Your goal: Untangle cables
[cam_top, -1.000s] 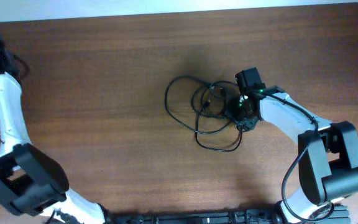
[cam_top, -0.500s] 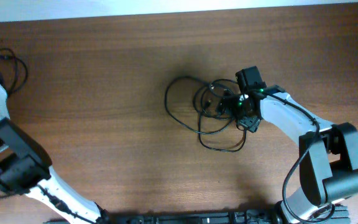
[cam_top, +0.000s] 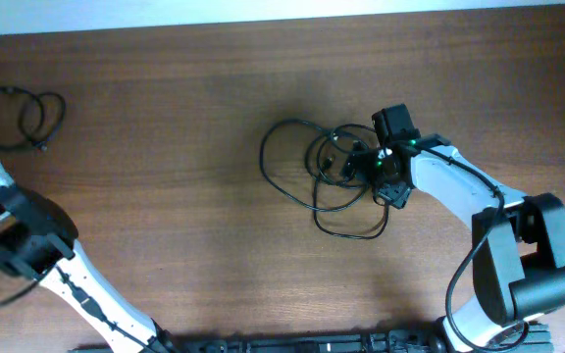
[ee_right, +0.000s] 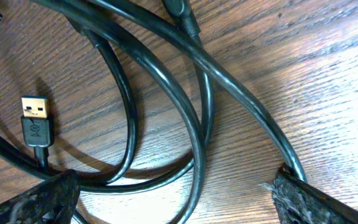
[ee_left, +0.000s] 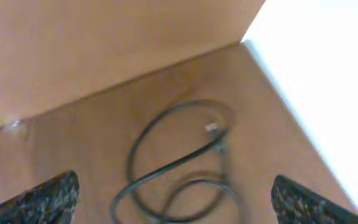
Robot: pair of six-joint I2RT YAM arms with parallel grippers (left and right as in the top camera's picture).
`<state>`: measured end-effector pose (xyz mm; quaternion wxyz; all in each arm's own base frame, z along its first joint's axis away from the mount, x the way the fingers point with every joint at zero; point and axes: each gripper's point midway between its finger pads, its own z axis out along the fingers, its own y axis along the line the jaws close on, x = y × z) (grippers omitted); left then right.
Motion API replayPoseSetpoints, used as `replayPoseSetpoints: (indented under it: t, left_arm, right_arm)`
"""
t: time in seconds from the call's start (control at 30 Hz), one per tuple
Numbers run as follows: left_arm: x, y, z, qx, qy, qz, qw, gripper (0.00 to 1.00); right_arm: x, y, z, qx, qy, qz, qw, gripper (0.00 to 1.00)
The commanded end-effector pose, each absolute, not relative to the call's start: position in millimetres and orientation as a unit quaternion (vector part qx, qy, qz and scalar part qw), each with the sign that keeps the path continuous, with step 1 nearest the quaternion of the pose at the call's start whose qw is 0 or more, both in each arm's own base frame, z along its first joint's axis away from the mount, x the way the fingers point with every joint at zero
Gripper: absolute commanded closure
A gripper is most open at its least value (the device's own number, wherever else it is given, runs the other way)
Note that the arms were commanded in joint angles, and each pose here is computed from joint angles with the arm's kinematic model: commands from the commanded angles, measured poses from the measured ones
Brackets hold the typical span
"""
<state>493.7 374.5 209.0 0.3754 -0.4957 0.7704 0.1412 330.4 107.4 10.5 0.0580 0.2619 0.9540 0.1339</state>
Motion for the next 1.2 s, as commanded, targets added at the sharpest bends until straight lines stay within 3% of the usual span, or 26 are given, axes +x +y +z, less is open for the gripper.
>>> replayPoseSetpoints:
  t: [0.0, 0.13, 0.33, 0.47, 0.5, 0.53, 0.63, 0.77, 0.87, 1.0, 1.03, 1.1, 1.17]
  left_arm:
    - [494, 353, 294, -0.471, 0.762, 0.096, 0.434, 0.01]
    - [516, 282, 298, -0.397, 0.816, -0.053, 0.417, 0.01]
    - [564, 117, 334, -0.186, 0.875, -0.069, 0.442, 0.01]
    - [525, 72, 403, -0.153, 0.861, -0.053, 0.483, 0.01]
    - [506, 69, 428, -0.150, 0.850, -0.053, 0.502, 0.01]
    - [489, 66, 454, -0.146, 0.837, -0.053, 0.525, 0.01]
    - [443, 59, 502, -0.141, 0.811, -0.055, 0.565, 0.01]
    - [384, 51, 543, -0.136, 0.783, -0.051, 0.604, 0.01]
    - [343, 29, 578, -0.112, 0.755, -0.057, 0.644, 0.01]
    - [403, 17, 510, -0.127, 0.802, -0.009, 0.584, 0.01]
    - [417, 22, 490, -0.136, 0.805, 0.005, 0.578, 0.01]
    - [440, 16, 411, -0.147, 0.825, -0.003, 0.546, 0.01]
    - [446, -9, 333, -0.219, 0.838, -0.100, 0.489, 0.01]
  right_arm:
    - [320, 99, -3, 0.267, 0.956, 0.110, 0.042, 0.02]
    - [320, 99, -3, 0.267, 0.956, 0.110, 0.042, 0.02]
    - [320, 99, -3, 0.267, 0.956, 0.110, 0.042, 0.02]
    - [334, 105, 1, 0.263, 0.953, 0.133, 0.064, 0.02]
    - [339, 114, 8, 0.223, 0.960, 0.155, 0.069, 0.07]
    - [346, 117, 31, 0.158, 0.970, 0.161, 0.093, 0.10]
    - [346, 92, 121, 0.153, 0.965, 0.117, 0.180, 0.10]
    - [297, 58, 241, 0.164, 0.920, 0.111, 0.338, 0.09]
    - [256, 36, 262, 0.176, 0.911, 0.087, 0.362, 0.09]
    - [224, 25, 277, 0.180, 0.900, 0.087, 0.387, 0.08]
    - [223, 25, 277, 0.180, 0.900, 0.087, 0.387, 0.02]
    - [223, 25, 277, 0.182, 0.900, 0.087, 0.387, 0.02]
    - [224, 25, 275, 0.185, 0.901, 0.087, 0.383, 0.02]
